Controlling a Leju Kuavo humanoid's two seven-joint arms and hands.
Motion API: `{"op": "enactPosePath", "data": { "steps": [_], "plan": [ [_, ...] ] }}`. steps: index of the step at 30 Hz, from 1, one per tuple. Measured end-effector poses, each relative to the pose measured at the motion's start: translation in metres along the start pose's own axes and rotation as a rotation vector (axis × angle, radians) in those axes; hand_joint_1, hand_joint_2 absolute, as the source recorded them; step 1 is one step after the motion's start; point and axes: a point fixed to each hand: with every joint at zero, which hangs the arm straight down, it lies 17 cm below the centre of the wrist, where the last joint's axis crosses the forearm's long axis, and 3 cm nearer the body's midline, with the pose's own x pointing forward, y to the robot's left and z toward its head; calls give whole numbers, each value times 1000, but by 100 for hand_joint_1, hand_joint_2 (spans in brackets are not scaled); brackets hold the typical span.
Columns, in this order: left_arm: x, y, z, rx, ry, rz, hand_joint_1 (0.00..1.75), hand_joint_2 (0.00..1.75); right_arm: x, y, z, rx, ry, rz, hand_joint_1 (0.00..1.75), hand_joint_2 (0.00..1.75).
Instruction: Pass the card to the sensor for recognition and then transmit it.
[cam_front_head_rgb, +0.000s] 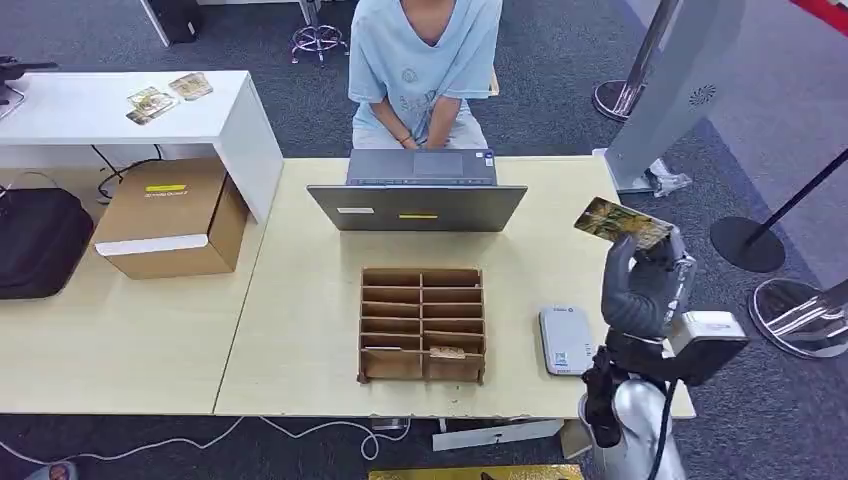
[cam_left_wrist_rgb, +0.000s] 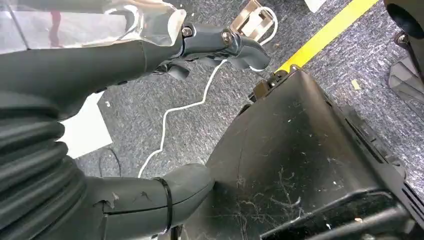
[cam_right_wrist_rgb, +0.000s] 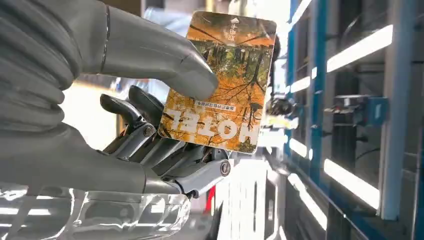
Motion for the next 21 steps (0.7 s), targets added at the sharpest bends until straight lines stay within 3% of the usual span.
{"op": "enactPosePath", "data": {
  "steps": [8, 12, 15, 21],
  "plan": [
    [-1, 0, 0, 3, 2, -2, 0, 175, -23, -18, 13, -52, 53, 154, 175, 175],
    [-1, 2, 0, 11, 9, 17, 0, 175, -13, -39, 15, -137, -25, 461, 175, 175],
    [-3, 2, -1, 23, 26, 27, 0, 175, -1, -39, 17, -121, -112, 672, 175, 175],
    [-7, 1, -1, 25, 55, 28, 0, 175, 10, -39, 19, -129, -178, 809, 175, 175]
  ]
}}
